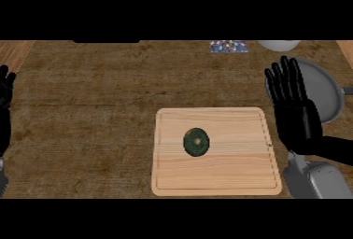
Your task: Pick the squash from the cutting board and place it in the pan
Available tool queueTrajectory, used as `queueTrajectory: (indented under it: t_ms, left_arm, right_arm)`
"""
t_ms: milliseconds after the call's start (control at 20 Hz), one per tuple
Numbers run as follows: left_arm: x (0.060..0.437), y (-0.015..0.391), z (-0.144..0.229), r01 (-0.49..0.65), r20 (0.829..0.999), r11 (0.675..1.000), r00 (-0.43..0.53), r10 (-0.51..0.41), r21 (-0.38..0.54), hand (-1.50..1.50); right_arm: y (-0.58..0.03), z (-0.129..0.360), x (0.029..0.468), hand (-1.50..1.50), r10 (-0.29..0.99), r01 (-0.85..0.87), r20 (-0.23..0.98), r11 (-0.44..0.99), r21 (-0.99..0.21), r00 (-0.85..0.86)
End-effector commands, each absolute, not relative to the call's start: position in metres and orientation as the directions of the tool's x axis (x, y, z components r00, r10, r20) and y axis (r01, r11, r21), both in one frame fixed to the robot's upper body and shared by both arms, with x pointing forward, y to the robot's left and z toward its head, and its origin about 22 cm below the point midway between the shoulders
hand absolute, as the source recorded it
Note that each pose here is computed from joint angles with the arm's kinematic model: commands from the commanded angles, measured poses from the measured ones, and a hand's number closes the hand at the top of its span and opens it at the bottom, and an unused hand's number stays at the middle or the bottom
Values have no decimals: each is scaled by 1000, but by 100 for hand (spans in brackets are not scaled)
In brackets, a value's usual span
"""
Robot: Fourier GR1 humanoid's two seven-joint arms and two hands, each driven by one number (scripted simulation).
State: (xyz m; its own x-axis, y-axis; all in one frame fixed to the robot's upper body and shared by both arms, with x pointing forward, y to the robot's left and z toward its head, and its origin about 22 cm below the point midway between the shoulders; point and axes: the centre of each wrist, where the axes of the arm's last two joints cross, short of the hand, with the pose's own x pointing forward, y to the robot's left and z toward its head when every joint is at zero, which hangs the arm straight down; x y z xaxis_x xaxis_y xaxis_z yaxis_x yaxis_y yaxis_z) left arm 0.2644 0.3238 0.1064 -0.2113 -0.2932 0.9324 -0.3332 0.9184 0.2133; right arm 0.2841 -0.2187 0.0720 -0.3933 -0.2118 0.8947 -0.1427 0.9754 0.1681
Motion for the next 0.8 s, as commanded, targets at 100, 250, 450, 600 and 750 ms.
queueTrajectory:
  t_ms: [100,250,450,600,750]
  left_arm:
    - [261,299,75,-139,943,943,-102,-318,303,0]
    - [263,286,73,27,939,940,-70,-337,339,0]
    - [257,273,64,94,953,949,-13,-302,301,0]
    - [257,265,50,140,958,951,32,-284,277,0]
    - [260,265,57,161,959,948,28,-282,274,0]
  right_arm:
    - [-240,39,292,-150,-47,141,994,988,61,-103]
    - [-261,-4,282,-150,45,323,984,941,-99,171]
    - [-283,-41,254,150,422,383,845,758,-528,329]
    - [-215,-67,239,-150,387,484,866,719,-499,317]
    - [-170,-64,227,-150,394,424,846,738,-525,360]
